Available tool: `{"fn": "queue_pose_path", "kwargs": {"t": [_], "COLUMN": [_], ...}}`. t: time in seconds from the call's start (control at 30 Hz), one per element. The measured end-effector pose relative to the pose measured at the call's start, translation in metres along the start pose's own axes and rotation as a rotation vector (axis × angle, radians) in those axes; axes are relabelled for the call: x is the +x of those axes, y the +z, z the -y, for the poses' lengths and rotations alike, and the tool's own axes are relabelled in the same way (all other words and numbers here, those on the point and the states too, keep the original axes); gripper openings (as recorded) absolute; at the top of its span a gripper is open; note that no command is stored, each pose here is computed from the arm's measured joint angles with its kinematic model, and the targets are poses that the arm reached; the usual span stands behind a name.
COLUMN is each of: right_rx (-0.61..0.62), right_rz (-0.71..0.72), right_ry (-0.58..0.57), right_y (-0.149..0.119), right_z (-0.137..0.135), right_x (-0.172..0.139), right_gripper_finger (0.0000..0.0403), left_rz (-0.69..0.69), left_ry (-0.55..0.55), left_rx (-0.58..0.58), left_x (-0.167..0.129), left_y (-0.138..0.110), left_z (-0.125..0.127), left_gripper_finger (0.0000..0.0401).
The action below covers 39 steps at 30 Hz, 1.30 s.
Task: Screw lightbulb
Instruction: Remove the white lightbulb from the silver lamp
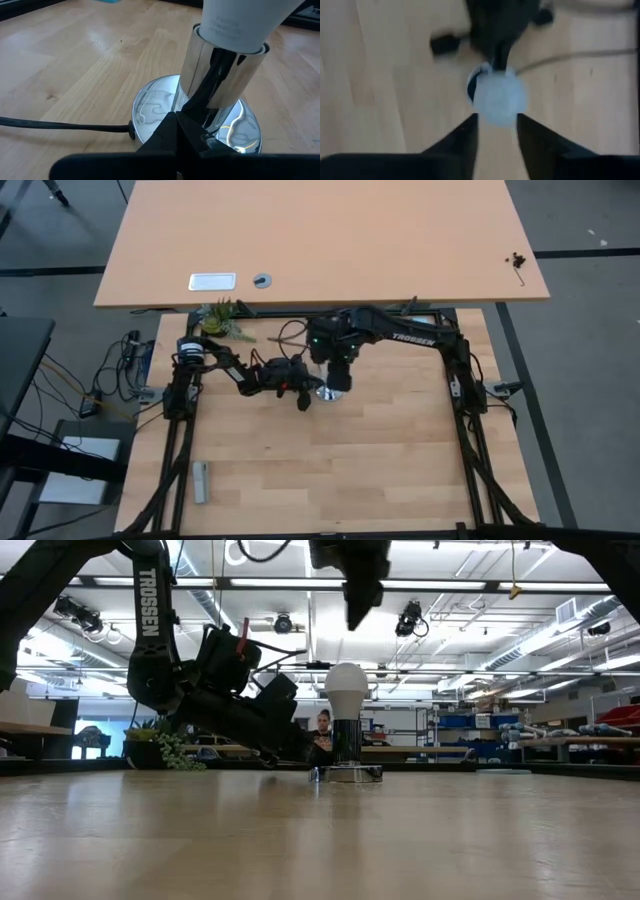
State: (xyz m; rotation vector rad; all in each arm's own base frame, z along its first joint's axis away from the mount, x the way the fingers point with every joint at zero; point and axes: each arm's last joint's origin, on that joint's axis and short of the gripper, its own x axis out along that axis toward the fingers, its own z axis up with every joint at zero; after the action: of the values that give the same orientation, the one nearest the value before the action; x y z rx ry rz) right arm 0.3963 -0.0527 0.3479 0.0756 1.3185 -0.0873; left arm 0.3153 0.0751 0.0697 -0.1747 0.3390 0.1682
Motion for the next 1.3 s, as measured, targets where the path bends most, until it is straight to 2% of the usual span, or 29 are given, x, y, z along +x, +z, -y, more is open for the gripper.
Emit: {"fn": "queue_pose_path", "kwargs": {"t": [0.1, 0.17, 0.3, 0.43, 0.67, 0.87, 1.07, 1.2, 1.3], "right_rx": [-0.032, -0.055, -0.084, -0.093, -0.061, -0.041, 0.069, 0.083, 0.093], "right_rz": [-0.045, -0.062, -0.078, -0.036, 0.202, 0.398, 0.502, 0.687, 0.777], "right_ry": [0.005, 0.008, -0.026, -0.044, -0.046, -0.082, -0.194, -0.172, -0.154], "right_y": [-0.004, -0.006, -0.008, -0.015, -0.036, -0.072, -0.120, -0.142, -0.160], "right_z": [-0.007, -0.012, -0.018, -0.018, -0.020, -0.026, -0.029, -0.031, -0.029], "right_x": [0.005, 0.009, 0.021, 0.019, 0.022, 0.053, 0.056, 0.061, 0.079], "right_gripper_finger": [0.0046, 0.0013, 0.0012, 0.0006, 0.0004, 0.0002, 0.0002, 0.0002, 0.0002], "left_rz": [-0.001, -0.001, -0.002, -0.006, -0.006, -0.008, -0.007, -0.007, -0.009], "left_ry": [-0.010, -0.010, -0.011, -0.012, -0.008, -0.008, -0.008, -0.008, -0.007], "left_rx": [-0.001, -0.001, -0.001, 0.004, 0.003, -0.003, -0.026, -0.026, -0.027], "left_x": [0.000, 0.000, -0.001, -0.006, -0.011, -0.011, -0.011, -0.011, -0.011], "left_y": [0.000, 0.000, 0.000, 0.000, 0.004, 0.004, 0.004, 0.004, 0.004], "left_z": [0.000, 0.000, 0.000, 0.001, 0.002, 0.002, 0.002, 0.001, 0.001], "left_gripper_finger": [0.0000, 0.0000, 0.0000, 0.0000, 0.0000, 0.0000, 0.0000, 0.0000, 0.0000]}}
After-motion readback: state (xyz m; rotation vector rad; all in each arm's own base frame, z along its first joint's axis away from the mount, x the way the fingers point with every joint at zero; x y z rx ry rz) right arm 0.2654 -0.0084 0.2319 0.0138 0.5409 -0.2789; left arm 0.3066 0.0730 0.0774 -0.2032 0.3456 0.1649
